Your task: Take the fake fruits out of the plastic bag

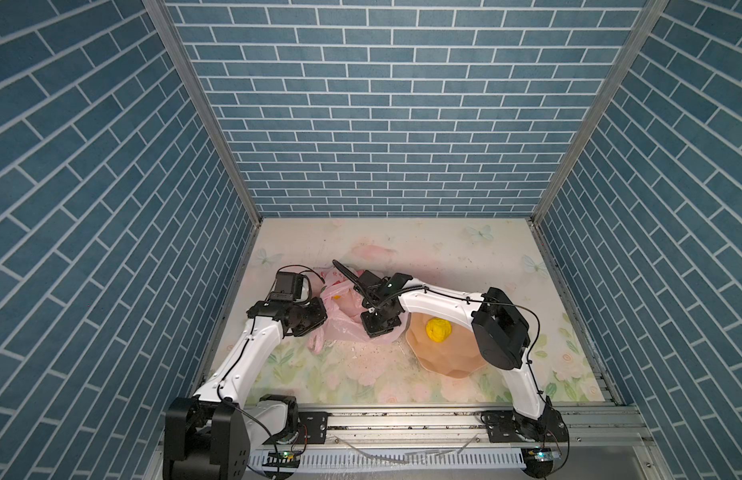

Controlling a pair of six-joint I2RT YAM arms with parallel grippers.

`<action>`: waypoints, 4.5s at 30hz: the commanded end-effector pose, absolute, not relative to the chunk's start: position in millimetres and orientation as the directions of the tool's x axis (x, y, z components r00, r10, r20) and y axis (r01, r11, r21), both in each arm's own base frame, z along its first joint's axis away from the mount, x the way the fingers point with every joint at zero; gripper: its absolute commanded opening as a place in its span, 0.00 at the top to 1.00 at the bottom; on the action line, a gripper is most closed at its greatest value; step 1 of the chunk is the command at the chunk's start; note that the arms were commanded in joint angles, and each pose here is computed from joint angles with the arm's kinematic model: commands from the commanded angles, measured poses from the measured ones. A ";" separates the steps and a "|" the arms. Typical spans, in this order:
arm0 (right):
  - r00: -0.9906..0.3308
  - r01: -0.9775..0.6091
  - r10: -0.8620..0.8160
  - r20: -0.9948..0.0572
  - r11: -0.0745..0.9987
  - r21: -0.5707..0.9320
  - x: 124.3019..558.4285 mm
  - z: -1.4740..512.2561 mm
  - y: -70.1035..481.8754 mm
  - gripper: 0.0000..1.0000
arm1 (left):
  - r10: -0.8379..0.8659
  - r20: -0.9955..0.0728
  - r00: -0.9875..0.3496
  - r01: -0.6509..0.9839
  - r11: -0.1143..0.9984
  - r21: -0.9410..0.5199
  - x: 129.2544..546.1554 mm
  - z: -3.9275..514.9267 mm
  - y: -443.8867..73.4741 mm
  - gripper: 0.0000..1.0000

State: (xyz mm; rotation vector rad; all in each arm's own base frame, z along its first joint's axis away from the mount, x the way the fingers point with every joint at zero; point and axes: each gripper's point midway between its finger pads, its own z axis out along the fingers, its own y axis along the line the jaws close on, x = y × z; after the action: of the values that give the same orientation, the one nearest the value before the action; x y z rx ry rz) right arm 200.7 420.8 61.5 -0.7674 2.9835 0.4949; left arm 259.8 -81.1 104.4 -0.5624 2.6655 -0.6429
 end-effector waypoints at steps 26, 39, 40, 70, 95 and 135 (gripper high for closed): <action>-0.851 -0.506 -0.370 -0.372 0.766 0.396 258.1 102.0 523.4 0.80 | -0.523 -0.158 -0.837 -0.341 0.726 -0.596 228.2 105.1 -95.9 1.00; -0.777 -0.411 -0.212 -0.593 0.884 0.222 315.1 115.8 510.6 0.68 | -0.518 -0.152 -0.842 -0.324 0.709 -0.627 218.9 114.1 -100.2 1.00; -0.768 -0.403 -0.202 -0.608 0.890 0.214 318.8 117.6 509.9 0.67 | -0.519 -0.151 -0.841 -0.324 0.708 -0.627 218.5 114.2 -100.3 1.00; -0.709 -0.475 -0.364 -0.603 0.879 0.028 332.5 151.2 457.8 0.49 | -0.525 -0.159 -0.836 -0.309 0.691 -0.654 235.3 113.0 -104.9 1.00; -0.802 -0.416 -0.312 -0.510 0.904 0.102 318.0 90.6 480.3 0.39 | -0.509 -0.150 -0.848 -0.281 0.671 -0.686 242.4 113.3 -113.1 1.00; -0.796 -0.387 -0.303 -0.524 0.920 0.057 369.1 63.3 464.1 0.21 | -0.494 -0.107 -0.863 -0.305 0.678 -0.668 245.5 93.0 -115.2 1.00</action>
State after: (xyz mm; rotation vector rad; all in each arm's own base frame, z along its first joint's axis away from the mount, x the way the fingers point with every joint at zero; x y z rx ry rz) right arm 360.6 455.5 55.4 -0.5058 2.5750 0.1788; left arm 249.2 -113.7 99.8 -0.6547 2.5904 -0.9686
